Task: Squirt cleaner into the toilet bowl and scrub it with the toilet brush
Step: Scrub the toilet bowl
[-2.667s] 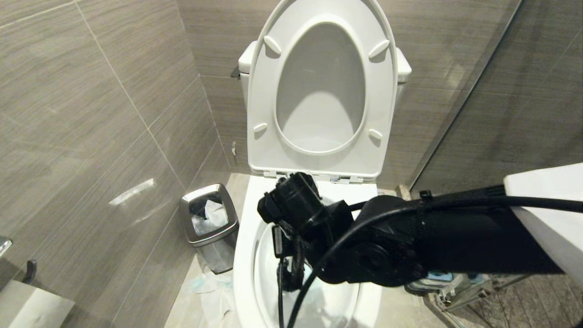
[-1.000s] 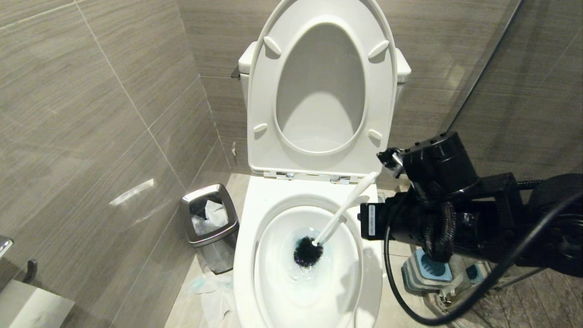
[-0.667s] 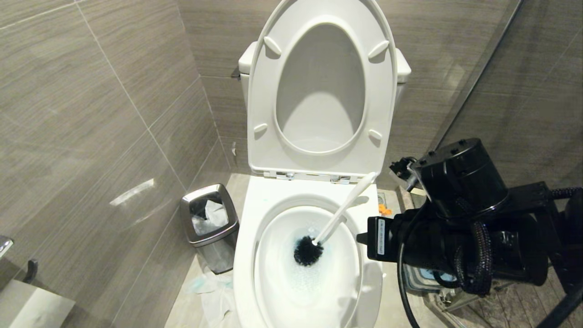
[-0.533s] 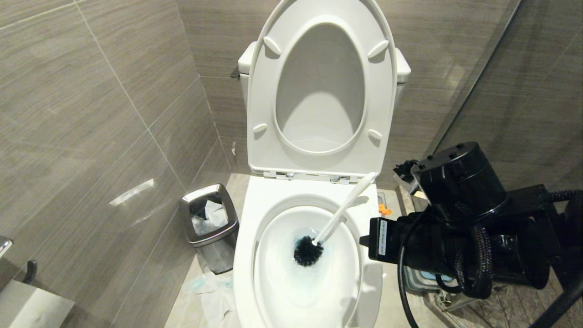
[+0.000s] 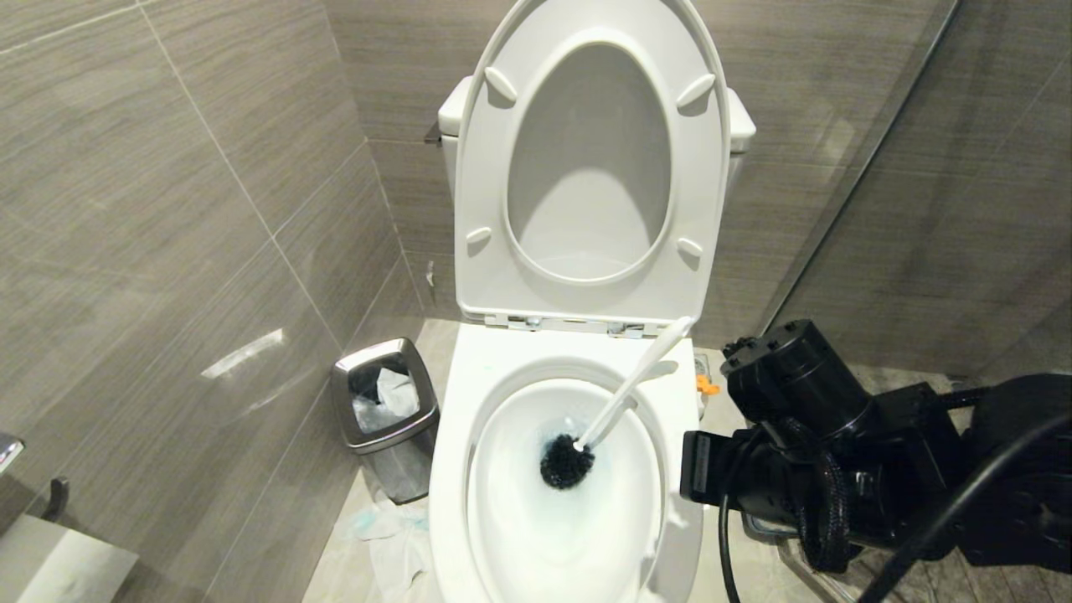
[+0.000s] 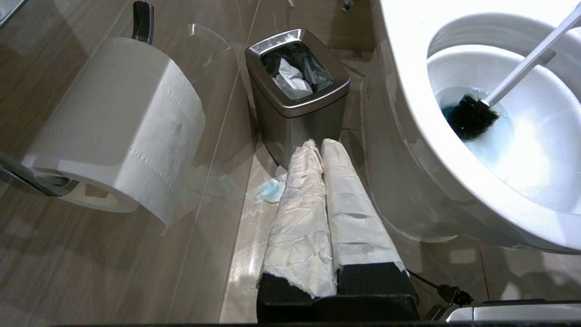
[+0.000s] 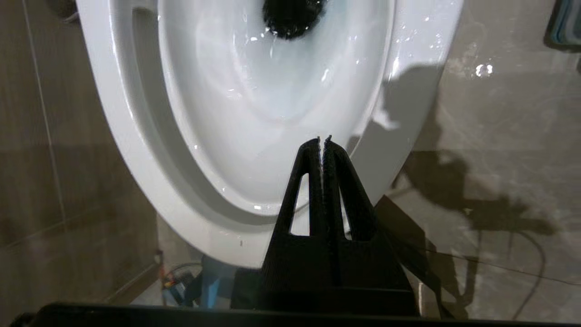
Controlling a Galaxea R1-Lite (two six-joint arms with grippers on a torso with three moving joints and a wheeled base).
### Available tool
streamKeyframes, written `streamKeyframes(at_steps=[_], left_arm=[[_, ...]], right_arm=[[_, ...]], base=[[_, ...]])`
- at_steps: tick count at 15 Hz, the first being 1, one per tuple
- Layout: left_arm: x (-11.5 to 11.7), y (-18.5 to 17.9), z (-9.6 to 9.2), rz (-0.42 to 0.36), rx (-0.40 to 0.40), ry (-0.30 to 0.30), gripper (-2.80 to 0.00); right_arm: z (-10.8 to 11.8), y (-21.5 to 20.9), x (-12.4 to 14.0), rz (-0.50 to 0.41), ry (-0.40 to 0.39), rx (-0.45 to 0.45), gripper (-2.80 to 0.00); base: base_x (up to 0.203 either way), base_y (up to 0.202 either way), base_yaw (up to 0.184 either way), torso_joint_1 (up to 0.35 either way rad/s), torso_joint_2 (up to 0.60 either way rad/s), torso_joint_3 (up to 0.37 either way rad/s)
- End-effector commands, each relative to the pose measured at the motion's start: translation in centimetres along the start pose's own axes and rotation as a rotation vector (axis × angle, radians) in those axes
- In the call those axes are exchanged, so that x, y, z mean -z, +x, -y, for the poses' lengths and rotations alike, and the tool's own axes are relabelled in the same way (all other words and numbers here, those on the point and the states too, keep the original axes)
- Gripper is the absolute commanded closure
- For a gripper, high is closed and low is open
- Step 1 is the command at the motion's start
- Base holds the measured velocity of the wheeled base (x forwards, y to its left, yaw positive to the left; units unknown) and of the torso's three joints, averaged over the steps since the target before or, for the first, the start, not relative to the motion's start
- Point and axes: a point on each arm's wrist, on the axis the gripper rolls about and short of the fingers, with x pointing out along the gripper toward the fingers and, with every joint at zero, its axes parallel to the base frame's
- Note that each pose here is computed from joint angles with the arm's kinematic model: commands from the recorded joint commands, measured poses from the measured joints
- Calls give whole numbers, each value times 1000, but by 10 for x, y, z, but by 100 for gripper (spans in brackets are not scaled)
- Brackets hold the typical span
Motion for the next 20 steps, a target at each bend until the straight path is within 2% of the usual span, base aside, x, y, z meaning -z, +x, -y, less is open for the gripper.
streamKeyframes(at_steps=[1,2,4,7,9,12,14,16,20], left_arm=[[0,0,0,0,0,0,0],[0,0,0,0,-1,0,0],[0,0,0,0,-1,0,0],[0,0,0,0,0,0,0],[0,0,0,0,-1,0,0],[0,0,0,0,-1,0,0],[0,0,0,0,0,0,0],[0,0,0,0,0,0,0],[0,0,0,0,0,0,0]], right_arm=[[-2,16,2,8,-10,34,-280],[-2,27,2,35,-46,71,-280],[-4,54,3,155,-112,185,-280],[-1,81,-4,289,-134,238,-280],[3,88,-8,328,-153,299,-280],[7,99,-11,340,-151,353,-280],[8,107,-10,335,-152,370,-280],[9,117,-20,372,-118,366,-280],[13,139,-37,413,-124,381,-280]], base=[[0,0,0,0,0,0],[0,0,0,0,0,0],[0,0,0,0,0,0],[0,0,0,0,0,0],[0,0,0,0,0,0],[0,0,0,0,0,0],[0,0,0,0,0,0],[0,0,0,0,0,0],[0,0,0,0,0,0]])
